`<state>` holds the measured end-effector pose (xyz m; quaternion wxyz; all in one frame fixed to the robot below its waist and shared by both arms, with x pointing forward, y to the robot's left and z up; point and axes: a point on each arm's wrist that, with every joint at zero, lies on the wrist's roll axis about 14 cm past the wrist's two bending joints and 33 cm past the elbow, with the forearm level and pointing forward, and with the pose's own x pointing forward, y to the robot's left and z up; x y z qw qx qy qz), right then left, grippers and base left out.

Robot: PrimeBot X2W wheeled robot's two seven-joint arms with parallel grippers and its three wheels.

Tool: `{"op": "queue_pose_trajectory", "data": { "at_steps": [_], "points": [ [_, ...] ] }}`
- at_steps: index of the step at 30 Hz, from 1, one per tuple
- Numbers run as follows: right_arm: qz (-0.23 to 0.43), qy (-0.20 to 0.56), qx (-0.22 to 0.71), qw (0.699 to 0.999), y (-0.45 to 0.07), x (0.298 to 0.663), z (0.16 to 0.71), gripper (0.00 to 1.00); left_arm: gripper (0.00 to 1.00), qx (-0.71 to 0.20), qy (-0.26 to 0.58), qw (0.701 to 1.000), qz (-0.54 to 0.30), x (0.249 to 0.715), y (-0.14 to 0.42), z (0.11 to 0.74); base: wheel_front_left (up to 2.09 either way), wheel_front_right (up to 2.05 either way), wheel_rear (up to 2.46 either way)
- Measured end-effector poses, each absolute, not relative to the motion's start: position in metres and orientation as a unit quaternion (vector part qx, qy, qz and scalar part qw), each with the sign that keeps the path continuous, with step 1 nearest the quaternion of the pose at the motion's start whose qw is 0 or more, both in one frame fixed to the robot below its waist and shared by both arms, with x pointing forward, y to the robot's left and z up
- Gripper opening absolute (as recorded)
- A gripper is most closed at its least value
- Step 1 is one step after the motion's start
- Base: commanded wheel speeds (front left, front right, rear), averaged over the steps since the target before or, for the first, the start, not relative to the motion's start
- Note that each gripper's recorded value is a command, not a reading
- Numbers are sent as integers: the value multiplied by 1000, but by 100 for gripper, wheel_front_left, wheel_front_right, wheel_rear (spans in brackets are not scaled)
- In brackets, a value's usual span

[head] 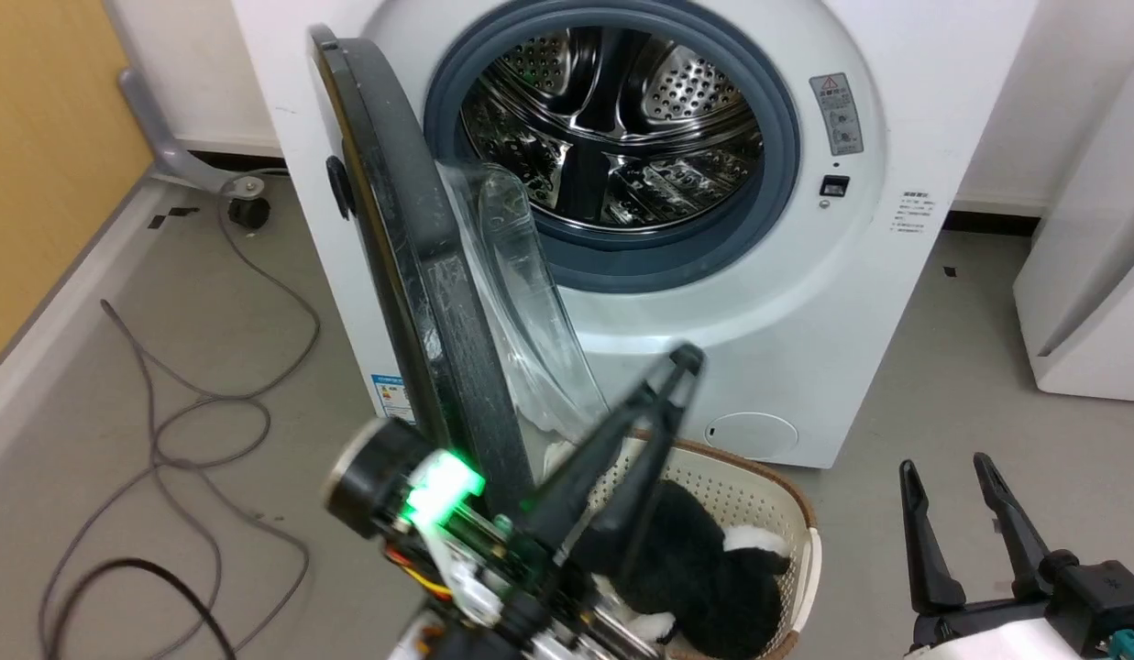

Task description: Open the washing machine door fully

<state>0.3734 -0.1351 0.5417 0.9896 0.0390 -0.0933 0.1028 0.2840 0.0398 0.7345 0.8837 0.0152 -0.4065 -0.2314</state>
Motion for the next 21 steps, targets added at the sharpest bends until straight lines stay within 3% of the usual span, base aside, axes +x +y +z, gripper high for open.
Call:
{"op": "queue_pose_trajectory", "data": {
  "at_steps": [11,21],
  "points": [
    [116,-86,41,989,-126,378,537,100,0,28,-307,906,-290,279,8,668,0,0,0],
    [124,-75,49,988,-119,382,530,100,0,49,-206,938,-276,290,14,602,0,0,0]
  ]
}}
